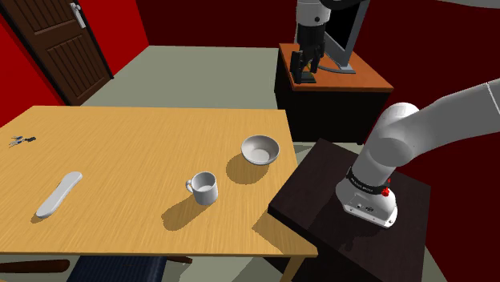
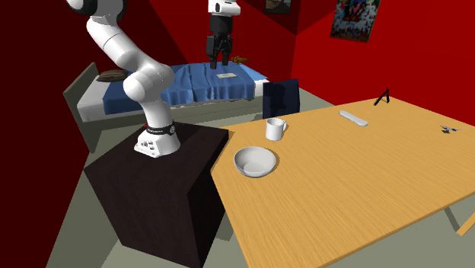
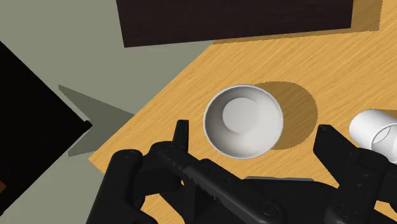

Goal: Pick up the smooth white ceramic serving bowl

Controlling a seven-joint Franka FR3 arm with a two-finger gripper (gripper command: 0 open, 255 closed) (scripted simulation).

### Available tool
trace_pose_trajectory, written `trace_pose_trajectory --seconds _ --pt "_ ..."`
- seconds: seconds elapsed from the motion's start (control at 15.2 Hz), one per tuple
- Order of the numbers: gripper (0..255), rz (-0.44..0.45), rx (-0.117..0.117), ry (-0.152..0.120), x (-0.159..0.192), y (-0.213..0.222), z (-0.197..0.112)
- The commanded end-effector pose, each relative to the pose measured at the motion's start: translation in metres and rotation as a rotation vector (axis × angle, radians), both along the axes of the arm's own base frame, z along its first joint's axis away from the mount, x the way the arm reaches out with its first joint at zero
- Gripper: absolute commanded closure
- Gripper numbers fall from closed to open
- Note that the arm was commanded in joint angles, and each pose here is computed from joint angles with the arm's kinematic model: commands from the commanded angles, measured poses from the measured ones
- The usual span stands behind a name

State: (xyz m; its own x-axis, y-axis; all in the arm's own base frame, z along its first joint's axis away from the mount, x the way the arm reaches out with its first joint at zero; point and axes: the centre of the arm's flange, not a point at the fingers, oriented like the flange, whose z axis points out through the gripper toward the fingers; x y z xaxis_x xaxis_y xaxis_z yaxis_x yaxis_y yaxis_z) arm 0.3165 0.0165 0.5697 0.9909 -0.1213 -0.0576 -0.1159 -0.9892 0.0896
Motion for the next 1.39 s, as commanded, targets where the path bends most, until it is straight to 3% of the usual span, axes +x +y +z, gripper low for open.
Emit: trace_pose_trajectory --seconds 0.0,1.32 --pt "0 0.0 0.0 0.0 0.0 0.0 0.0" --pt "0 -0.023 -0.007 0.027 0.106 0.071 -0.234"
